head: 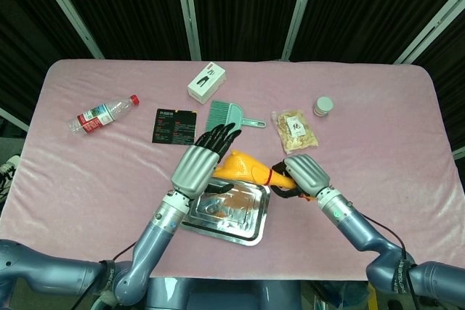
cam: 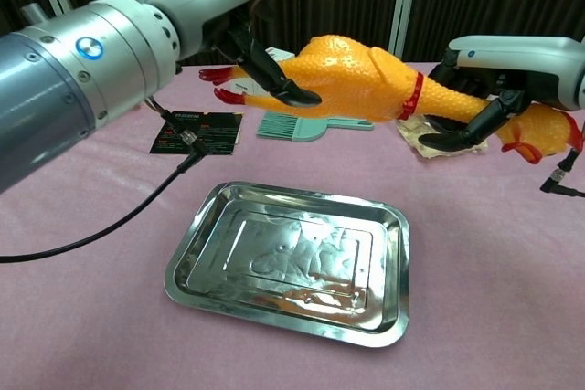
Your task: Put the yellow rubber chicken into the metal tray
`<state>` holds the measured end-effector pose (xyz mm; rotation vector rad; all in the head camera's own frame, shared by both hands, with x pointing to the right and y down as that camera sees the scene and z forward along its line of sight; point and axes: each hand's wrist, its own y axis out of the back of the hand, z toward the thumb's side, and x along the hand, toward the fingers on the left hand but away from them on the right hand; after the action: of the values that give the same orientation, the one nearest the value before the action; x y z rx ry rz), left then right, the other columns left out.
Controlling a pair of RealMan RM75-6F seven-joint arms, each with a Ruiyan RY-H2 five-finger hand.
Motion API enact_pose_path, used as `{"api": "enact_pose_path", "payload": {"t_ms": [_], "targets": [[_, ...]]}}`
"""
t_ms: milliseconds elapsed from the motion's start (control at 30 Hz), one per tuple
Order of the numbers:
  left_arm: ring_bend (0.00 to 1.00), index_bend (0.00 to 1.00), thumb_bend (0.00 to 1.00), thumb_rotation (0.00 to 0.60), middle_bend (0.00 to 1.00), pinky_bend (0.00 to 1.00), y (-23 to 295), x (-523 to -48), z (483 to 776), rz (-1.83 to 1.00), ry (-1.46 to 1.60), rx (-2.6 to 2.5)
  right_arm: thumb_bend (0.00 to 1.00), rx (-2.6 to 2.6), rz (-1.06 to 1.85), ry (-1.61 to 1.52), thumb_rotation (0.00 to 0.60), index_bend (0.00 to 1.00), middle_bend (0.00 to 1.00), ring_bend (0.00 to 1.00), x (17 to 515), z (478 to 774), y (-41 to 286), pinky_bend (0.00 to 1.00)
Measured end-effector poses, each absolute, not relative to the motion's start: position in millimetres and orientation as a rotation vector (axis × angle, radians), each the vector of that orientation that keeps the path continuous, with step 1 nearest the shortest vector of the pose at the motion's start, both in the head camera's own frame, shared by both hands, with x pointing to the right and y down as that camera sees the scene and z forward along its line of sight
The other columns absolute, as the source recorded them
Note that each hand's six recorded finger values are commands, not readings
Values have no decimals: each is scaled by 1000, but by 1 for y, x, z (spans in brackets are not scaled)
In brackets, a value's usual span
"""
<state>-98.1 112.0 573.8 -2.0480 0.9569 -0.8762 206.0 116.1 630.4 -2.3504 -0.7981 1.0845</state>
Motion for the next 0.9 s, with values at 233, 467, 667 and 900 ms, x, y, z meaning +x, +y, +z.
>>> {"api": "enact_pose_path", "payload": {"t_ms": [233,467,667,900], "targets": [[0,0,0,600,0,133,106,-140,552,-879,977,-2013,392,-2370,1094,-759,600,1000,773,717,206,640,126,807],[0,0,0,600,0,133,100,-207,538,-963,997,-1949,392,-2410,1098,-671,600,1000,773,718,193,657,142,807],[0,0,0,600,0,133,109,-262,545,-1078,1027,-1921,393,-2428,1109,-564,600,1000,773,718,176,677,158,807],[0,0,0,600,0,133,111,-298,559,-1172,1081,-1922,392,-2442,1108,-453,600,1000,773,718,151,697,171,807]]}}
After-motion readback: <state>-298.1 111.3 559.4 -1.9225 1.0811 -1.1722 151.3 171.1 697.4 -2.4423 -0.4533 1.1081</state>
